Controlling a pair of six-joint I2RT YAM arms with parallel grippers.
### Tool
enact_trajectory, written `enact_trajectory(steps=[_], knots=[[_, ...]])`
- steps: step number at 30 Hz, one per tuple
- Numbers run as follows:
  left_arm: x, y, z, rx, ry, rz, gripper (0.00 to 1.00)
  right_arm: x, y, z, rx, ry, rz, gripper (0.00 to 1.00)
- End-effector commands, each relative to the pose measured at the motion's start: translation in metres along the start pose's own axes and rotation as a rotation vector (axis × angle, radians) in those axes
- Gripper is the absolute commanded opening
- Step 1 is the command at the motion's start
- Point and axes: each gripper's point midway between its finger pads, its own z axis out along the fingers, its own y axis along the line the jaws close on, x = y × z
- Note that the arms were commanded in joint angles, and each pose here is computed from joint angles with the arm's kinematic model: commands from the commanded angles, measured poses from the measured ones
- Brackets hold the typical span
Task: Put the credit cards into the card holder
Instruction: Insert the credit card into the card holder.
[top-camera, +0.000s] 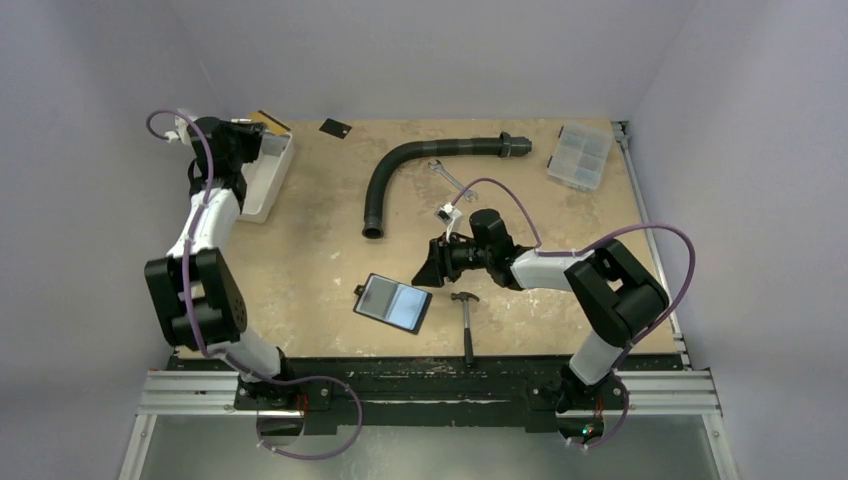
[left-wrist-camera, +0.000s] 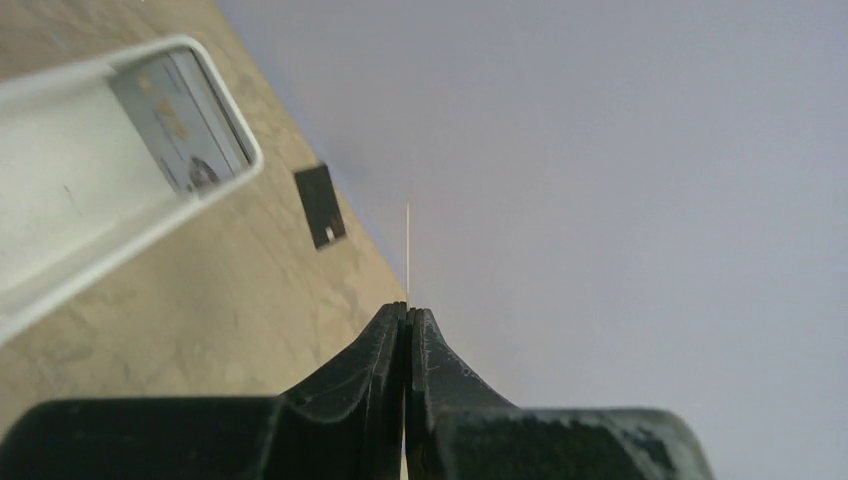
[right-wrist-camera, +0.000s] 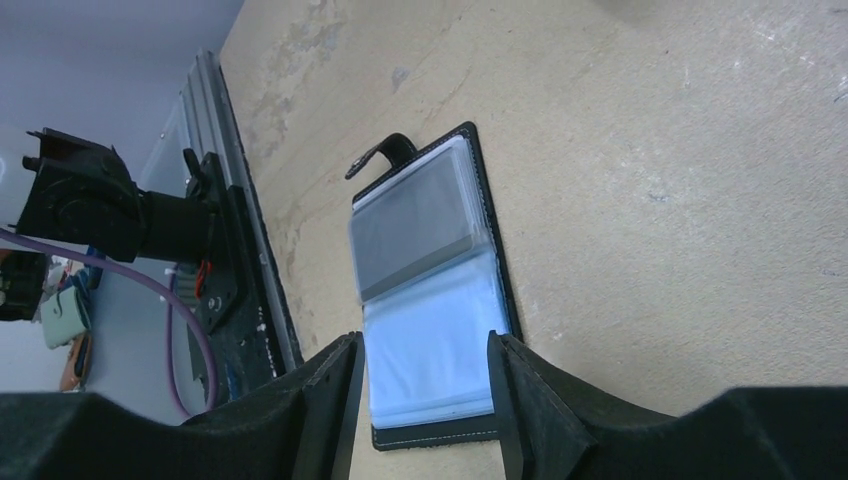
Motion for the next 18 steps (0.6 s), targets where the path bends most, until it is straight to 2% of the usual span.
enact_trajectory(steps=[1,5,10,14,18], knots=[[0.043,-0.015,-0.064,0.194,0.202,0.119,0.00,-0.024,0.022,-0.015,-0.010,-0.067,-0.018,0.58],[0.084,-0.026,-0.117,0.393,0.380,0.198,0.00,-0.039,0.046,-0.030,-0.055,-0.110,-0.006,0.66],[0.152,-0.036,-0.192,0.660,0.642,0.369,0.00,-0.066,0.076,-0.053,-0.137,-0.201,0.027,0.76],[0.203,-0.027,-0.244,0.773,0.818,0.482,0.00,-0.075,0.092,-0.063,-0.189,-0.234,0.040,0.82],[0.249,-0.002,-0.289,0.822,1.012,0.525,0.00,-0.073,0.108,-0.074,-0.301,-0.284,0.111,0.84]])
